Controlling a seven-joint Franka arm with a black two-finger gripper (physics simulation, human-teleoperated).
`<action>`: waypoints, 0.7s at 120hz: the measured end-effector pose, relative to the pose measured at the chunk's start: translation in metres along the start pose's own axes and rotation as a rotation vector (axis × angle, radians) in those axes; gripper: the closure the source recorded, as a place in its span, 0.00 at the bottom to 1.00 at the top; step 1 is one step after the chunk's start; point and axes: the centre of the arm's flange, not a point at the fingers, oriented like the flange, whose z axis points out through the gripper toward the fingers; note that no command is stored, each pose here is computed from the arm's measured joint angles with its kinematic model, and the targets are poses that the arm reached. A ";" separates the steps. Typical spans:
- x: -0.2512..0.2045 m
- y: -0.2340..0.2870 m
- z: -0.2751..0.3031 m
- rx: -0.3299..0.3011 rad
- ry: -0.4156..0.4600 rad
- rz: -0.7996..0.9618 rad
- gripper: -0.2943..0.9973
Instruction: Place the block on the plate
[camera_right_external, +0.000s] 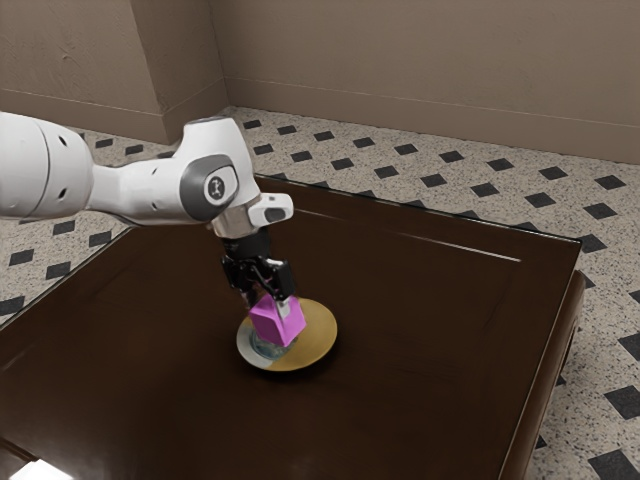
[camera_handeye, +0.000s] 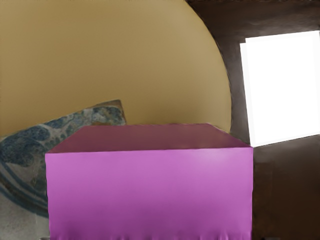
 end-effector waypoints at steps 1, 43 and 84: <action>0.000 0.000 0.000 0.000 0.001 0.000 0.36; 0.013 -0.001 -0.037 0.022 0.047 0.023 0.25; 0.010 0.026 -0.261 0.171 0.166 0.080 0.23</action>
